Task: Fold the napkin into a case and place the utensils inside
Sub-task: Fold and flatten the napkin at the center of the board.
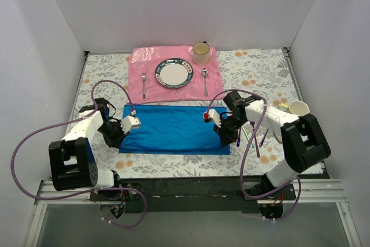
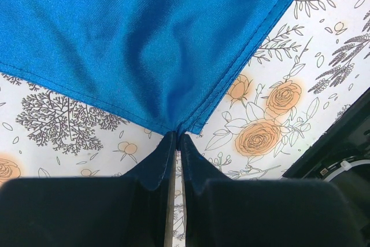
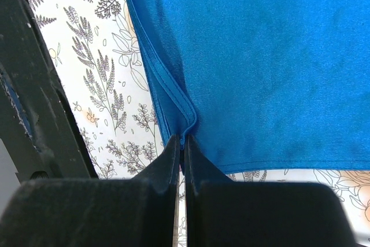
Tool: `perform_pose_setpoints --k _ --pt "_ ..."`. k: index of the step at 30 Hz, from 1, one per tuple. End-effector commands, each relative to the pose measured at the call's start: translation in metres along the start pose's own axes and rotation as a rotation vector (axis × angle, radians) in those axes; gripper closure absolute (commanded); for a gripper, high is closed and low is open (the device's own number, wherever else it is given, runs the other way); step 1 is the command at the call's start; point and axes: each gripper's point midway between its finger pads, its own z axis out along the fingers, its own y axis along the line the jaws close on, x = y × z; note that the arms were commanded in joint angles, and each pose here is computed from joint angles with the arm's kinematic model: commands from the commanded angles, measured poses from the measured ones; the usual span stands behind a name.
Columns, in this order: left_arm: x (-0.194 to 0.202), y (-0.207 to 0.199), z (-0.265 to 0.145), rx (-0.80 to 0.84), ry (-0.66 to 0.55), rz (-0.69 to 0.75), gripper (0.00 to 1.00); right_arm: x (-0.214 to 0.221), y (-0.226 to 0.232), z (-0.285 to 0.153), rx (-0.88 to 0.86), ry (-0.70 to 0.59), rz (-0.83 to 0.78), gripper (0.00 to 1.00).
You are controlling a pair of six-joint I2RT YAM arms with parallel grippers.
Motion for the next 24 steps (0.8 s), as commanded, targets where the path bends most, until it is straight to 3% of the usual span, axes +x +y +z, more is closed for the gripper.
perform_pose_setpoints --k 1,21,24 --pt "-0.0025 0.0038 -0.0066 -0.042 -0.012 0.017 1.00 0.0013 0.0101 -0.0071 -0.001 0.003 -0.006 0.99" --pt "-0.0028 0.0009 -0.0036 -0.046 -0.010 0.026 1.00 0.0098 0.0042 -0.0022 0.011 0.037 0.002 0.92" --pt "-0.0039 0.0015 -0.0050 -0.049 -0.010 0.031 0.98 0.0071 0.0077 -0.0046 -0.001 0.030 0.001 0.78"
